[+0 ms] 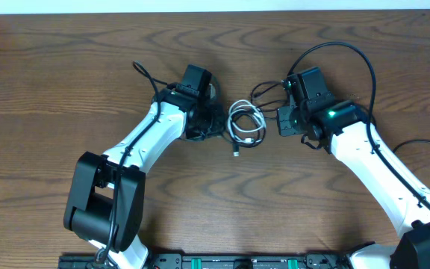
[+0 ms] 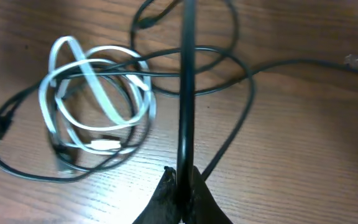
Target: Untangle cables
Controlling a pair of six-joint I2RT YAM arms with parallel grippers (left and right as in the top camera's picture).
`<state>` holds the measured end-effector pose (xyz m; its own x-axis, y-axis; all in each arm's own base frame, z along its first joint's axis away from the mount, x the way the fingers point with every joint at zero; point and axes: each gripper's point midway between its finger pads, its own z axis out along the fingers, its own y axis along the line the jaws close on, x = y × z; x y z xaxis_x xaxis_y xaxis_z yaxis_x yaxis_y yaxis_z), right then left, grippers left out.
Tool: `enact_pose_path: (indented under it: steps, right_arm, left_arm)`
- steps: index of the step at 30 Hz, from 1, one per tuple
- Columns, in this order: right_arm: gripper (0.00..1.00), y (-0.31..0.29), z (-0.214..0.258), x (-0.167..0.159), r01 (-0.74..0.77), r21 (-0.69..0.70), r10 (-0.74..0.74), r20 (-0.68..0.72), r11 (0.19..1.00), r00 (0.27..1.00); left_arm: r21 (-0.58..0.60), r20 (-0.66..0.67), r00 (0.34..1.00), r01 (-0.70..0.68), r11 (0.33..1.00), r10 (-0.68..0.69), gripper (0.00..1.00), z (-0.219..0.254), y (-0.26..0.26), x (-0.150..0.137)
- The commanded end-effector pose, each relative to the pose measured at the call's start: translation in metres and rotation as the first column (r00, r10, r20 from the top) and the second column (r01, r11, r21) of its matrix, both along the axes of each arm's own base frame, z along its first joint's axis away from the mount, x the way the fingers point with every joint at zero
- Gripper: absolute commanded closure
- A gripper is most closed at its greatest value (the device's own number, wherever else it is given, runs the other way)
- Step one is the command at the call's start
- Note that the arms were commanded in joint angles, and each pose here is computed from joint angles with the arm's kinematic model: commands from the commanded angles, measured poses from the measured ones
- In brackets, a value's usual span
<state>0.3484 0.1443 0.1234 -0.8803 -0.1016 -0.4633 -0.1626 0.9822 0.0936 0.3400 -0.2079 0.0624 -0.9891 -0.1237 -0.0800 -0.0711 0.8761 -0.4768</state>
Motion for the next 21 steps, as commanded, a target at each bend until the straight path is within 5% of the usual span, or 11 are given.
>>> enact_pose_path:
  steps: [1, 7, 9, 15, 21]
  right_arm:
    - [0.99, 0.014, 0.003, -0.003, -0.048, 0.077, 0.050, -0.021, 0.996, 0.999]
    - [0.93, 0.022, 0.004, -0.006, -0.089, 0.113, 0.093, -0.027, 0.990, 0.995]
    - [0.76, 0.028, 0.005, -0.009, -0.105, 0.145, 0.111, -0.036, 0.984, 0.993]
    - [0.56, 0.042, 0.009, -0.013, -0.119, 0.234, 0.135, -0.050, 0.965, 0.990]
    - [0.60, 0.055, 0.012, -0.011, -0.070, 0.336, 0.104, -0.083, 0.939, 0.991]
  left_arm:
    - [-0.103, 0.003, 0.995, 0.104, 0.989, -0.105, 0.92, 0.004, -0.017, -0.009]
    - [-0.201, 0.154, 0.933, 0.351, 0.914, -0.325, 0.92, 0.020, -0.038, -0.015]
    - [-0.220, 0.207, 0.898, 0.429, 0.876, -0.388, 0.92, 0.025, -0.043, -0.019]
    - [-0.238, 0.314, 0.817, 0.562, 0.792, -0.484, 0.92, 0.034, -0.051, -0.026]
    - [-0.174, 0.314, 0.812, 0.558, 0.811, -0.492, 0.93, 0.026, -0.045, -0.021]
